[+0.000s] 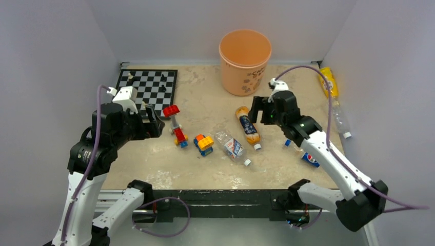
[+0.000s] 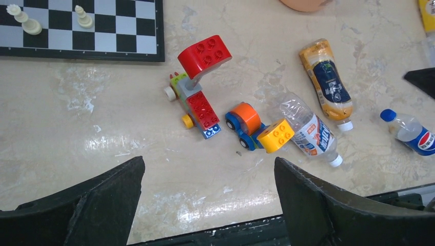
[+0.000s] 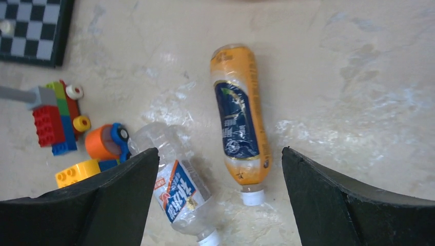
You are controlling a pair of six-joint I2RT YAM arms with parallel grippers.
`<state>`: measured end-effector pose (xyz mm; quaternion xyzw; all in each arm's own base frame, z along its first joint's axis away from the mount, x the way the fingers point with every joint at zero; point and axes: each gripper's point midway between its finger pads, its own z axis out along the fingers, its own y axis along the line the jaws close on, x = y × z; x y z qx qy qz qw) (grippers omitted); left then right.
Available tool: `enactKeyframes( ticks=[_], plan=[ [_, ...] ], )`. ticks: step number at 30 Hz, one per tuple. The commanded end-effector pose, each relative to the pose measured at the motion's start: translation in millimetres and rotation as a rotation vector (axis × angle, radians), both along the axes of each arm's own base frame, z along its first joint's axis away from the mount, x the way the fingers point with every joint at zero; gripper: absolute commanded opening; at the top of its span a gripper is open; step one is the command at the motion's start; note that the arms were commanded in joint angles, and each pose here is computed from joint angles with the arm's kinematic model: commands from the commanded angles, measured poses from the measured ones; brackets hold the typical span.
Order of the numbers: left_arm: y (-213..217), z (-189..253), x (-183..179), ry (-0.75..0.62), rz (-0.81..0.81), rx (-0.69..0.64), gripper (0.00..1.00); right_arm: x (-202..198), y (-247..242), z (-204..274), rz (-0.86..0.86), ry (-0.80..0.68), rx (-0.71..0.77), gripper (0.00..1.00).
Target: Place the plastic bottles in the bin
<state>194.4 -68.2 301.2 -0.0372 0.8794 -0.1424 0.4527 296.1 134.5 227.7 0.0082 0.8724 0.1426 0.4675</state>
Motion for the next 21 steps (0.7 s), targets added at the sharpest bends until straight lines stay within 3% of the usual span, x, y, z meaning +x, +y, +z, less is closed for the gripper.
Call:
enactKeyframes(
  ticks=[1,10,14,16,21],
  plan=[
    [-3.2,15.2,-2.3,-0.029,-0.029,-0.004,1.00,10.3,35.6,-40.9,0.133,0.081,-0.030,0.92],
    [3.1,8.7,-2.9,-0.003,-0.002,0.023,1.00,52.7,45.0,-119.7,0.122,0.209,-0.170,0.93],
    [6.3,9.9,-5.5,-0.012,0.005,0.033,1.00,63.1,52.5,-154.7,0.166,0.295,-0.229,0.87],
    [9.5,10.3,-7.4,-0.016,0.014,0.042,1.00,65.1,50.4,-164.6,0.161,0.311,-0.251,0.80],
    [15.2,8.5,-10.6,-0.016,0.030,0.063,1.00,64.6,48.8,-158.1,0.155,0.291,-0.248,0.44]
  ],
)
